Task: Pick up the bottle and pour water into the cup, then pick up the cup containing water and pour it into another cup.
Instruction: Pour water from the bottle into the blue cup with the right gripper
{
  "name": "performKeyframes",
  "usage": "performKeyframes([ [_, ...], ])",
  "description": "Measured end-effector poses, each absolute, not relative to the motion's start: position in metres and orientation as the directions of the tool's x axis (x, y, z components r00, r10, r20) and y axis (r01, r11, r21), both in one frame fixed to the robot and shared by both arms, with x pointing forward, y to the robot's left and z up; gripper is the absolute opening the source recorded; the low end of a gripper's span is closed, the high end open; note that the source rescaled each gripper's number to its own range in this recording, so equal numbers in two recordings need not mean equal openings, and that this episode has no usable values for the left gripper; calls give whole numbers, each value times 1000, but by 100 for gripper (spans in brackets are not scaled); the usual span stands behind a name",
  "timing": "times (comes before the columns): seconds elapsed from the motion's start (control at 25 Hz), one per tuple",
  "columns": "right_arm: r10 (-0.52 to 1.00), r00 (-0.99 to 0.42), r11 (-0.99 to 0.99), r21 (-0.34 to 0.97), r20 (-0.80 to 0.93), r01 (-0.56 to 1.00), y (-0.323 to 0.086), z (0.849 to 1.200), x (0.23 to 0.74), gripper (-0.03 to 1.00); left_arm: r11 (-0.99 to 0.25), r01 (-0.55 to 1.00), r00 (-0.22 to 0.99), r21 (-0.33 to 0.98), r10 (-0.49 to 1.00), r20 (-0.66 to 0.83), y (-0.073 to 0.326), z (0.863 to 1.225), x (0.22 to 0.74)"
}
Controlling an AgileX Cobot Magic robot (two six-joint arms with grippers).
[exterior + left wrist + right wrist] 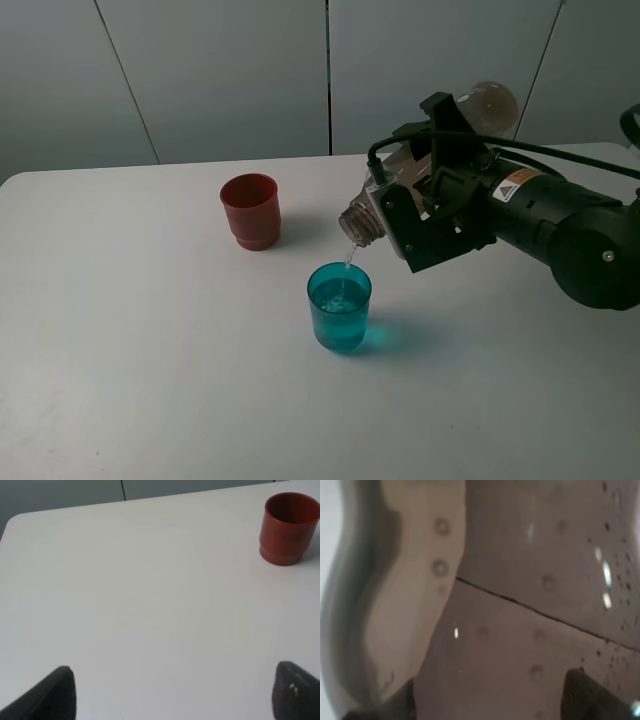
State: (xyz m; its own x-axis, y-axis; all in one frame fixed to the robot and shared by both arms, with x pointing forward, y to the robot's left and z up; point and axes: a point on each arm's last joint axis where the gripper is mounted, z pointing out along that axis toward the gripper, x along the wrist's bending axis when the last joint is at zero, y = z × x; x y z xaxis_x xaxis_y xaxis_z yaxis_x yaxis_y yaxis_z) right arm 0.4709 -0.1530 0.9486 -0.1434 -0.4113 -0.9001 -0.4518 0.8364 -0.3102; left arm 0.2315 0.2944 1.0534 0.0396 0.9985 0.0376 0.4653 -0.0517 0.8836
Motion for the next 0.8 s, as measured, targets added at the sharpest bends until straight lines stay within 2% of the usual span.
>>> performKeyframes([
  [0.8, -430, -148, 821, -317, -891, -476, -152, 947, 470, 0, -48, 465, 38, 884, 999, 34, 294, 1053, 231],
])
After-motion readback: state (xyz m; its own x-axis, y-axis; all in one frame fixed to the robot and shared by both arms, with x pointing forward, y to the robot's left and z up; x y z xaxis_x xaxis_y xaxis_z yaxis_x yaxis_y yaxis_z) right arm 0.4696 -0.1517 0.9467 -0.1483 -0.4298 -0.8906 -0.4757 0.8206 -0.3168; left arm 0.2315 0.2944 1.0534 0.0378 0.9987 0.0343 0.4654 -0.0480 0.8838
